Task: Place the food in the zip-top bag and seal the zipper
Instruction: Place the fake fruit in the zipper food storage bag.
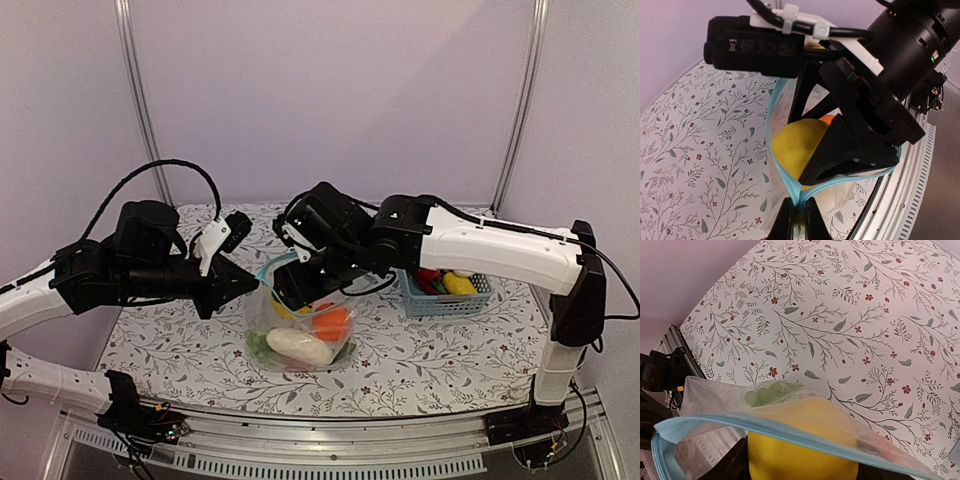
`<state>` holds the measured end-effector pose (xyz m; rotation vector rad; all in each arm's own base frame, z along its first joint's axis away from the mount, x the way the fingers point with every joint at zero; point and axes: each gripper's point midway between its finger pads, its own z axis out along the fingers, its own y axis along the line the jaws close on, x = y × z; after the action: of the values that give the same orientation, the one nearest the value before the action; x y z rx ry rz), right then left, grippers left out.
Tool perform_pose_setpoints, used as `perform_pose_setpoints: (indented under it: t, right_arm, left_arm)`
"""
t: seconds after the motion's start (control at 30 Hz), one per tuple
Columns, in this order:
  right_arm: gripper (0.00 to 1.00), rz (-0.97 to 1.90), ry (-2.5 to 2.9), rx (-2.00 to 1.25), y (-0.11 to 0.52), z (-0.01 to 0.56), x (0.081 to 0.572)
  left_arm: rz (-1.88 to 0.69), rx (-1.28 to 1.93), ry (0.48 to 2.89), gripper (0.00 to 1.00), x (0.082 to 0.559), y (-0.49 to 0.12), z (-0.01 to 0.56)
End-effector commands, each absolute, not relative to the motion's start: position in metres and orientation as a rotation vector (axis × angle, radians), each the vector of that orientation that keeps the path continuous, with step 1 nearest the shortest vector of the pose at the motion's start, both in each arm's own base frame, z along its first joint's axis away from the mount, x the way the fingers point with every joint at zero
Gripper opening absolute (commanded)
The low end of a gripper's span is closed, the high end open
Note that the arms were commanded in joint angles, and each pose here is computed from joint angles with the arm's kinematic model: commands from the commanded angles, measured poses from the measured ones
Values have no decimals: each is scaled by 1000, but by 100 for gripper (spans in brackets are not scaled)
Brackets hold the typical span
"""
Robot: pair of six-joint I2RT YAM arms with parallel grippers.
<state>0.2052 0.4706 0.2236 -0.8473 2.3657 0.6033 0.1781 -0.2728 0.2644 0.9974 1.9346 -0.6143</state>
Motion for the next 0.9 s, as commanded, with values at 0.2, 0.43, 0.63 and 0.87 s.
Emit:
perform_pose_setpoints:
  t: [0.2, 0.43, 0.63, 0.87]
  right_arm:
    - [69, 635, 2412, -839, 493, 194, 209]
    - [87, 657, 2394, -846, 495, 201, 206]
    - [92, 676, 2352, -857, 488, 221, 202]
    - [94, 671, 2294, -813, 465, 256, 200]
  left_arm:
    - [-614, 969, 1926, 0, 182, -271, 268]
    - [-613, 972, 1925, 0, 182, -271, 268]
    - [-616, 970, 1921, 0, 181, -271, 269]
    - [-615, 970, 1918, 0, 181, -270, 270]
